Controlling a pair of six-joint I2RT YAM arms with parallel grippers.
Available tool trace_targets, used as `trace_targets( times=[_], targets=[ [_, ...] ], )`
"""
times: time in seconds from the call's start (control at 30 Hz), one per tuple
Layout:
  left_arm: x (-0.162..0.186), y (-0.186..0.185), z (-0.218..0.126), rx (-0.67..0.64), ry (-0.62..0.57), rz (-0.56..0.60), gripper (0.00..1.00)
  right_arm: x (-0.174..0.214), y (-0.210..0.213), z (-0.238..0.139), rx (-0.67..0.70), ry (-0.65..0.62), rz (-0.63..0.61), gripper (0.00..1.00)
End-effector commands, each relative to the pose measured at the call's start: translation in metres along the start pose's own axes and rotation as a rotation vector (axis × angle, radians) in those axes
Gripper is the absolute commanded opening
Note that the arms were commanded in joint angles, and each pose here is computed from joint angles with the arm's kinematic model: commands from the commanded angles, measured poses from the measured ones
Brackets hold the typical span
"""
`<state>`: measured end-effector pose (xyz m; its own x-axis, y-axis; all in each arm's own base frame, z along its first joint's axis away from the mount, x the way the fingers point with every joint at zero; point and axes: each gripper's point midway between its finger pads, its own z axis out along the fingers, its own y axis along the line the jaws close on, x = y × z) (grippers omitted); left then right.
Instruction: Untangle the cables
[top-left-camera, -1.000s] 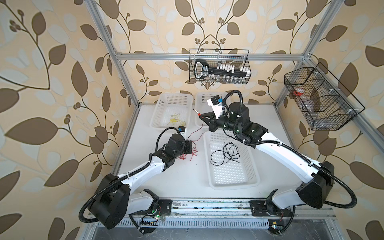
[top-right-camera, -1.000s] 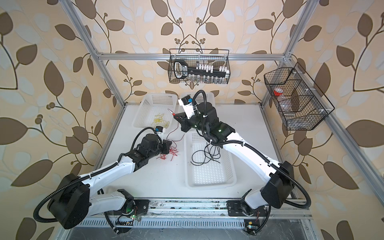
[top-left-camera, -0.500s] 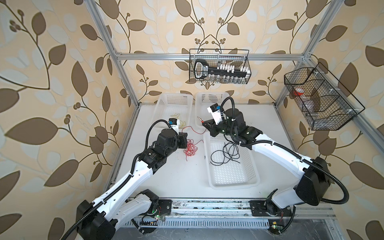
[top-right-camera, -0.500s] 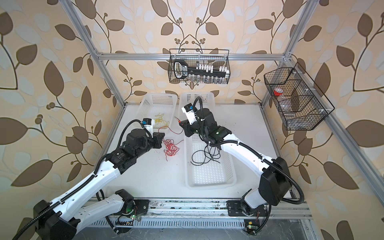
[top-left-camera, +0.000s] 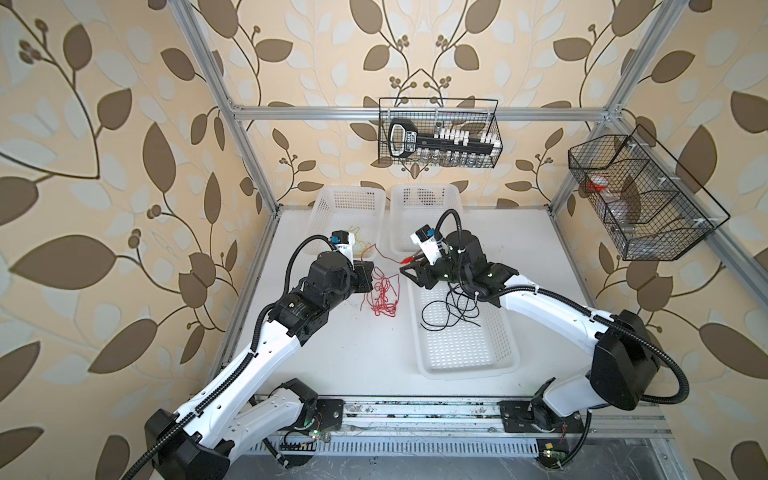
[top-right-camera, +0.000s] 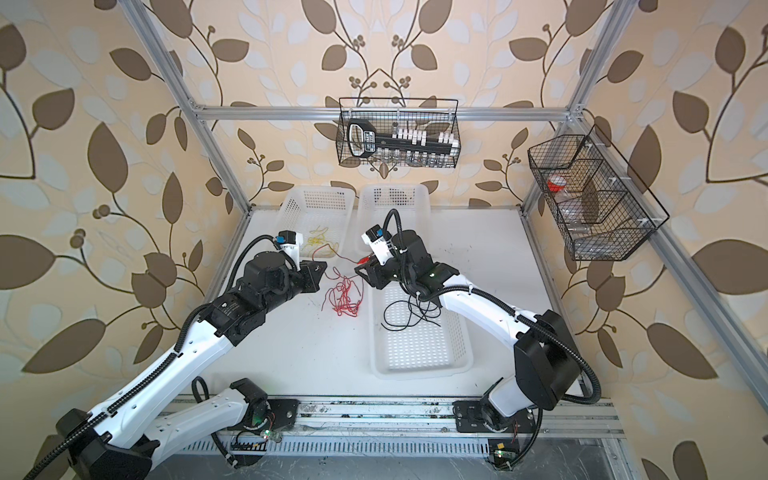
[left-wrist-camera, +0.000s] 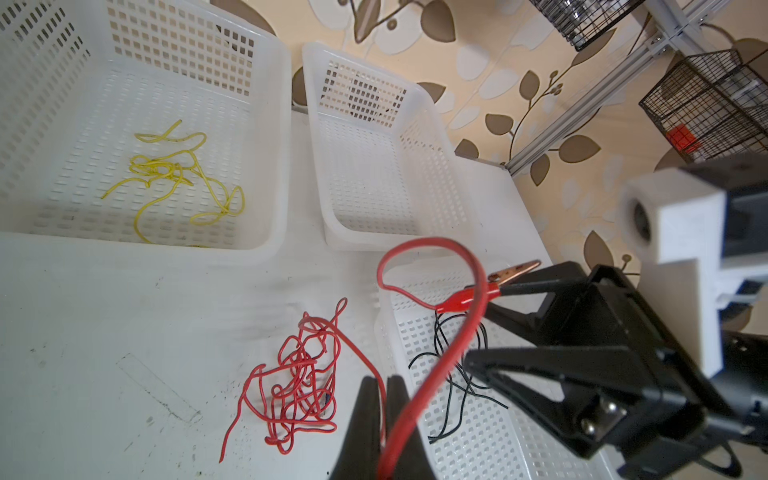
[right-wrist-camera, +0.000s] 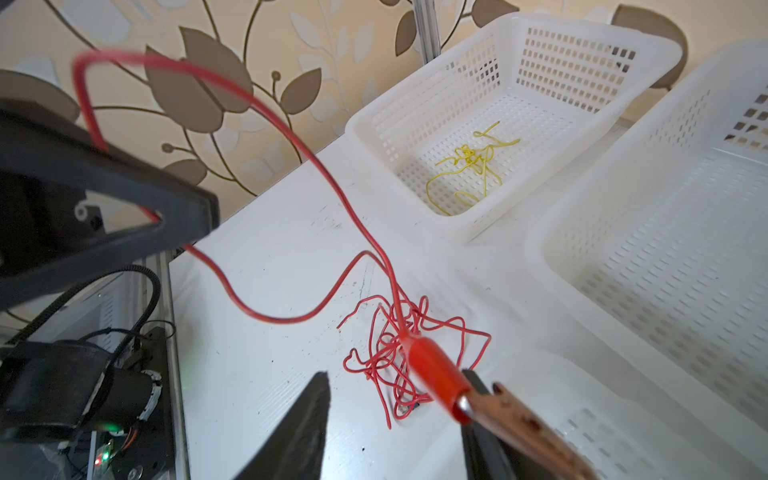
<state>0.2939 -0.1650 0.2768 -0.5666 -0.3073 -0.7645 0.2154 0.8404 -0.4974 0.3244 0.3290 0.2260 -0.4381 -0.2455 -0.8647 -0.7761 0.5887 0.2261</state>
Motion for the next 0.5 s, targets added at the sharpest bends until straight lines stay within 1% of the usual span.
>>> trace_targets(
  times=[0.0, 0.1, 0.17, 0.23, 0.37, 0.47],
  targets=[
    [-0.034, -0.030, -0.026, 0.098, -0.096, -0.003, 0.00, -0.014, 0.041, -0.014, -0.095, -0.070, -0.176, 0.59],
    [-0.043, -0.037, -0.033, 0.119, -0.114, -0.002, 0.00, -0.009, 0.065, -0.017, -0.111, -0.076, -0.290, 0.71],
    [-0.047, -0.042, -0.036, 0.133, -0.120, -0.003, 0.00, -0.007, 0.078, -0.019, -0.133, -0.086, -0.335, 0.74],
    [-0.052, -0.046, -0.039, 0.149, -0.127, -0.005, 0.00, -0.007, 0.084, -0.020, -0.144, -0.095, -0.351, 0.76],
    [-0.058, -0.053, -0.043, 0.165, -0.131, -0.008, 0.00, -0.013, 0.077, -0.022, -0.087, -0.123, -0.343, 0.76],
    [-0.057, -0.054, -0.042, 0.170, -0.120, -0.012, 0.00, -0.025, 0.073, -0.028, -0.038, -0.175, -0.354, 0.77]
  ],
)
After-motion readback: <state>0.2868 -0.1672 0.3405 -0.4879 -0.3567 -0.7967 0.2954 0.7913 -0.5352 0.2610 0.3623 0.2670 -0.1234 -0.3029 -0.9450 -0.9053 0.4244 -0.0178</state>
